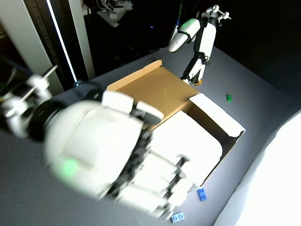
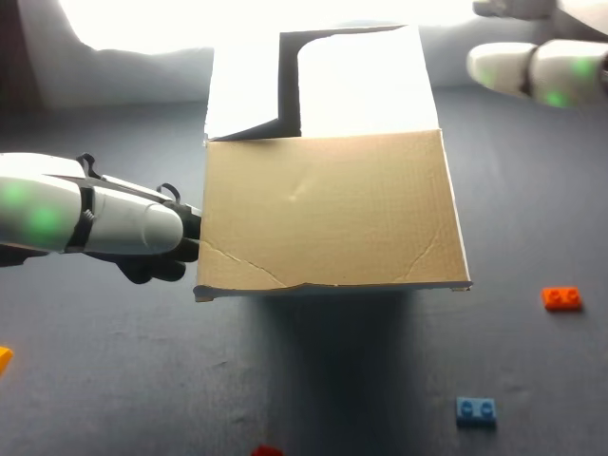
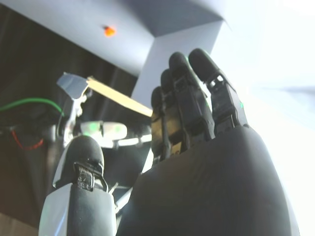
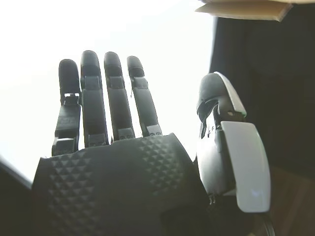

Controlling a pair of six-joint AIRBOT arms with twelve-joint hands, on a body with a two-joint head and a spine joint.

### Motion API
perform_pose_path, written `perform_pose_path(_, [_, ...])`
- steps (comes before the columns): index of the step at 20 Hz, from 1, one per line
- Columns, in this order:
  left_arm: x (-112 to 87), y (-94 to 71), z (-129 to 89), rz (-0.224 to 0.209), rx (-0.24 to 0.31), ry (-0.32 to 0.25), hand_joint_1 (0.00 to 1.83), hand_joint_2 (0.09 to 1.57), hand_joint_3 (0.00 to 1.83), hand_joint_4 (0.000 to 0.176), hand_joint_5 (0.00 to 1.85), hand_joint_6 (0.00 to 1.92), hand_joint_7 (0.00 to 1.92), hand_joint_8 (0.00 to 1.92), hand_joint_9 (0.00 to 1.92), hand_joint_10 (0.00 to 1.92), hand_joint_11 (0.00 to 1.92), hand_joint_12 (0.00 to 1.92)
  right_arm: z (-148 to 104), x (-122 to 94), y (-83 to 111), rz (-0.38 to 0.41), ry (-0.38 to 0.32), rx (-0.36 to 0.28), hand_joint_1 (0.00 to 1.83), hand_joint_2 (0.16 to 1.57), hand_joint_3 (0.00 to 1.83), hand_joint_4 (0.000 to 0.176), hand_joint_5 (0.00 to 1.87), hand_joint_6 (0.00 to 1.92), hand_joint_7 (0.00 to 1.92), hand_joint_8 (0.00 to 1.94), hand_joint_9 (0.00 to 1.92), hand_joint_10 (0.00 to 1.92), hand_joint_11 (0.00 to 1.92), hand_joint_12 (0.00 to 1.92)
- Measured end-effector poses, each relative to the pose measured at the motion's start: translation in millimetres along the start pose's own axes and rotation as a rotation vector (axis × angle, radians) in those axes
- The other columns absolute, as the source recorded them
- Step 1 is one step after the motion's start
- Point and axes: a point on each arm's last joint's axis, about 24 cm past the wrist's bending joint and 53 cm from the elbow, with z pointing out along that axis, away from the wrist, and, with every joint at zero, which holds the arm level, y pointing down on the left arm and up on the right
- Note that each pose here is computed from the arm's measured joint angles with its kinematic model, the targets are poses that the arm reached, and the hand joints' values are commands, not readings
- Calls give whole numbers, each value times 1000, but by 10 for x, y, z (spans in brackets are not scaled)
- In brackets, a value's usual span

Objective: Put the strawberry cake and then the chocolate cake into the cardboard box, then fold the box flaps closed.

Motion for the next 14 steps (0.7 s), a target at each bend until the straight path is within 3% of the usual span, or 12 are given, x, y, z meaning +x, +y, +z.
perform_pose_path(4, [99,-118,2,-7,30,36,231,1223,4,21,322,5,424,7,499,7,2,1270,-248,-123,-329,-13,-43,66,0,1277,0,0,333,2,407,2,388,4,0,893])
perform_pose_path(9, [50,-296,-29,-13,77,30,204,1233,3,23,305,0,389,0,478,2,0,1252,-345,-345,-320,12,-118,57,0,1274,0,0,296,0,341,0,360,0,0,937])
perform_pose_path(14, [-37,-404,-51,-11,105,20,205,1240,4,15,373,10,376,0,491,2,4,1294,-364,-382,-345,36,-136,60,0,1278,0,0,304,5,366,14,376,7,0,987])
